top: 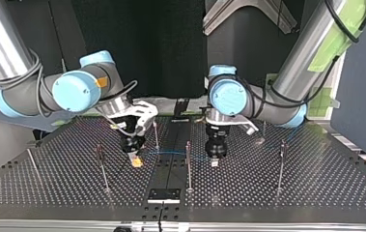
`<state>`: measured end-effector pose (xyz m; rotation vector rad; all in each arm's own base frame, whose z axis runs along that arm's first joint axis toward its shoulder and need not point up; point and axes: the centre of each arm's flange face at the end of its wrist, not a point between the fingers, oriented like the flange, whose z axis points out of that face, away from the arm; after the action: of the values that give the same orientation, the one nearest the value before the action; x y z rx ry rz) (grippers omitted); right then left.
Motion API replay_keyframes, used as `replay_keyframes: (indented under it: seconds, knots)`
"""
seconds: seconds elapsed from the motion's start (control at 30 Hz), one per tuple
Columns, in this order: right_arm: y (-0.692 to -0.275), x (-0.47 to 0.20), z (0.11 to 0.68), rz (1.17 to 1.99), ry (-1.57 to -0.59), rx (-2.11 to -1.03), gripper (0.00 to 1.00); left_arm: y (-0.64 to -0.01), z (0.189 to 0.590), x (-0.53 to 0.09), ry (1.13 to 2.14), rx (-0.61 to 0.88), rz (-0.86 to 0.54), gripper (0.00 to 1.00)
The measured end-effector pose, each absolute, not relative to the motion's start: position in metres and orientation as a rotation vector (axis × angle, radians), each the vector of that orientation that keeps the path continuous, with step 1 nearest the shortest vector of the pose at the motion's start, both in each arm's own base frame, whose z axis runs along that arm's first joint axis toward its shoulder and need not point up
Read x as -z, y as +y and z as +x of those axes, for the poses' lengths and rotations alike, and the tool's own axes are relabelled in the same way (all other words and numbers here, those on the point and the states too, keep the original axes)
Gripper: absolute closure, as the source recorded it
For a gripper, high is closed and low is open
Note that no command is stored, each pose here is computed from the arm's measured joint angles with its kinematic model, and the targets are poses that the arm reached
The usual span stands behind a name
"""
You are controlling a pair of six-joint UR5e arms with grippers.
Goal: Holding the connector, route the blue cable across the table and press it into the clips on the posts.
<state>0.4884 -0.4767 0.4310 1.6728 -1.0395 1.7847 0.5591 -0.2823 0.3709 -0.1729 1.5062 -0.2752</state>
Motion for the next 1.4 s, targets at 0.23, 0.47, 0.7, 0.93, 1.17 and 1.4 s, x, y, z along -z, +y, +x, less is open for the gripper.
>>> replay_keyframes:
  seconds: [0.23,0.47,0.7,0.93,1.17,1.4]
  knots:
    - [-0.494,-0.444,0.481,1.630,-1.036,-1.800,1.00,-0.283,0.580,-0.364,1.510,0.279,-0.176,1.00]
    - [-0.508,-0.441,0.475,1.619,-1.047,-1.790,1.00,-0.277,0.592,-0.378,1.491,0.274,-0.188,1.00]
    - [-0.513,-0.436,0.472,1.620,-1.055,-1.781,1.00,-0.276,0.590,-0.377,1.518,0.262,-0.191,1.00]
    - [-0.512,-0.435,0.473,1.624,-1.059,-1.778,1.00,-0.278,0.582,-0.371,1.575,0.232,-0.179,0.28]
    - [-0.511,-0.433,0.474,1.632,-1.061,-1.775,1.00,-0.280,0.568,-0.374,1.623,0.177,-0.169,0.00]
    - [-0.510,-0.433,0.474,1.635,-1.062,-1.774,1.00,-0.281,0.542,-0.391,1.644,0.172,-0.171,0.00]
